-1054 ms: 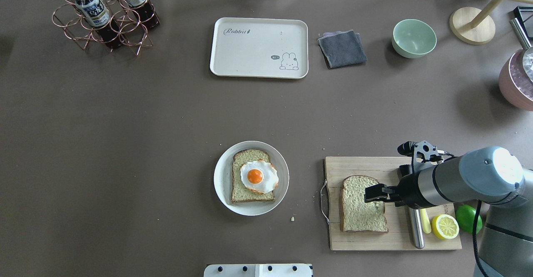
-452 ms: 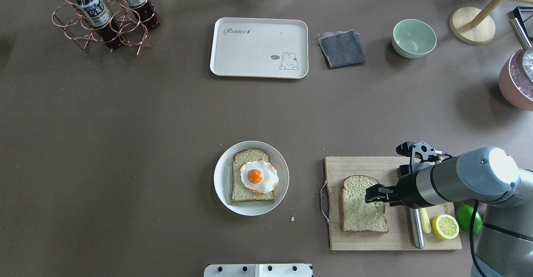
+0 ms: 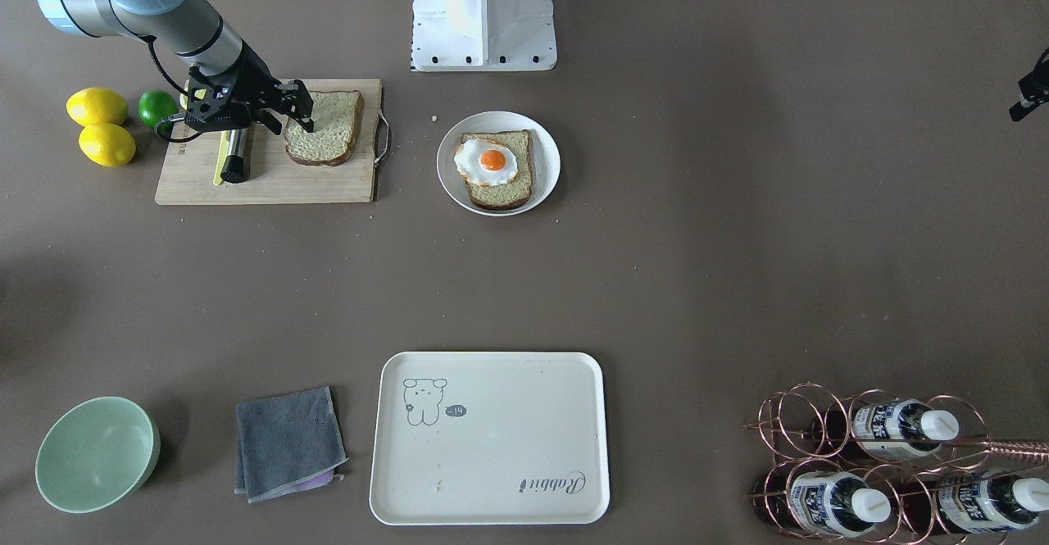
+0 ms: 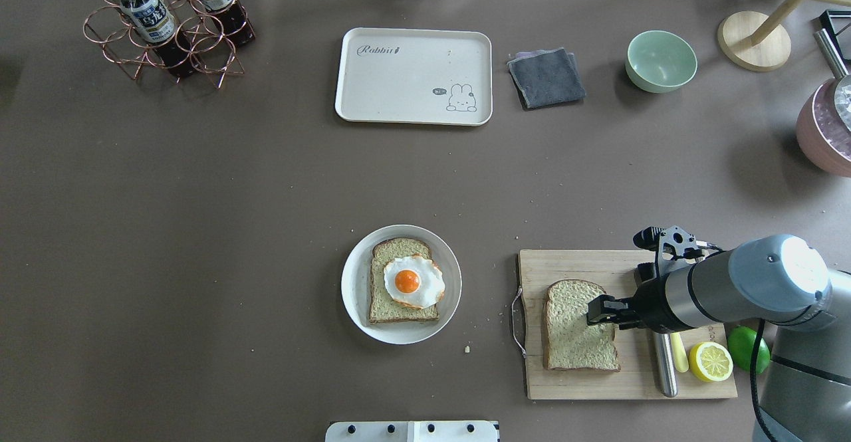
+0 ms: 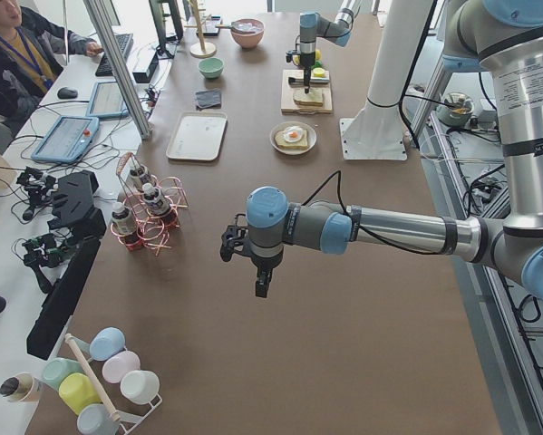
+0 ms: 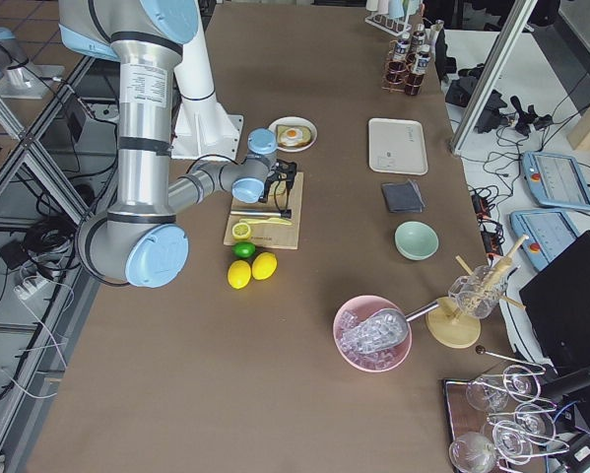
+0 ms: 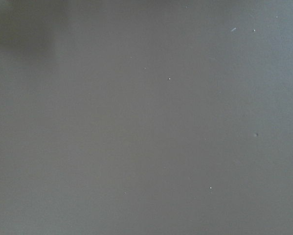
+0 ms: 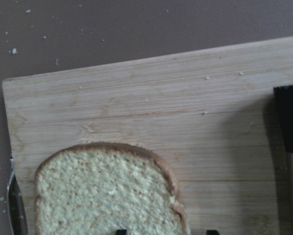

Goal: Make sandwich and place on tray
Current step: 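Grasp the edge of the plain bread slice with the right gripper, then lift the bread slice and carry it toward the egg-topped bread on the plate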

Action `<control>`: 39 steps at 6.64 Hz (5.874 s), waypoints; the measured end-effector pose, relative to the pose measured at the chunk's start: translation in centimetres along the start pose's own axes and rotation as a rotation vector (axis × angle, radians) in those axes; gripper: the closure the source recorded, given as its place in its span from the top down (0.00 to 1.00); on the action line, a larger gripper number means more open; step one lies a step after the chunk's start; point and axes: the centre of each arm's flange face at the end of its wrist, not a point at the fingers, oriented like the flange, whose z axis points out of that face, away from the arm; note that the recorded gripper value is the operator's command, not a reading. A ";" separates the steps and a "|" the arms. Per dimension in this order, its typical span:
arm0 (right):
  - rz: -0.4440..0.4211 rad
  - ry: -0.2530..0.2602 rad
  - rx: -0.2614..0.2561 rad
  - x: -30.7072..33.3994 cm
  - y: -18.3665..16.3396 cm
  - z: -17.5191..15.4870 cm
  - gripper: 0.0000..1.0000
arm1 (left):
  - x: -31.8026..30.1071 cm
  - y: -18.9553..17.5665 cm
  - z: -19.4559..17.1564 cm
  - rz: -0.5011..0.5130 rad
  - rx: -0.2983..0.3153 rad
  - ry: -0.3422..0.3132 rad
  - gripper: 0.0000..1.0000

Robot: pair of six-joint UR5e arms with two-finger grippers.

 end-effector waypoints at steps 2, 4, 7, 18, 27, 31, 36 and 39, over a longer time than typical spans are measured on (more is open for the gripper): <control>0.001 0.000 -0.001 0.0 0.0 0.0 0.48 | 0.0 0.0 0.0 0.001 0.001 0.000 0.98; 0.001 -0.002 -0.002 -0.1 0.0 -0.1 0.39 | 0.0 0.1 -0.1 0.001 0.001 0.000 0.98; 0.001 -0.002 -0.003 -0.1 0.0 -0.1 0.06 | -0.1 0.2 0.0 -0.001 0.000 0.000 0.98; -0.010 -0.024 -0.007 -1.1 0.2 -0.5 0.00 | -0.3 0.6 -0.3 -0.010 0.005 0.001 0.98; -0.030 -0.137 -0.056 -4.8 -0.9 -4.5 0.00 | -0.4 1.1 -1.0 -0.018 0.018 0.004 0.98; -0.050 -0.197 -0.072 -8.1 -1.8 -5.4 0.00 | -0.4 1.1 -1.0 -0.019 0.018 0.004 0.98; -0.074 -0.239 -0.065 -12.2 -2.9 -4.6 0.00 | -0.5 1.2 -1.0 -0.019 0.017 0.004 0.98; -0.079 -0.247 -0.064 -13.5 -3.4 -4.0 0.00 | -0.4 1.1 -1.0 -0.018 0.018 0.005 0.98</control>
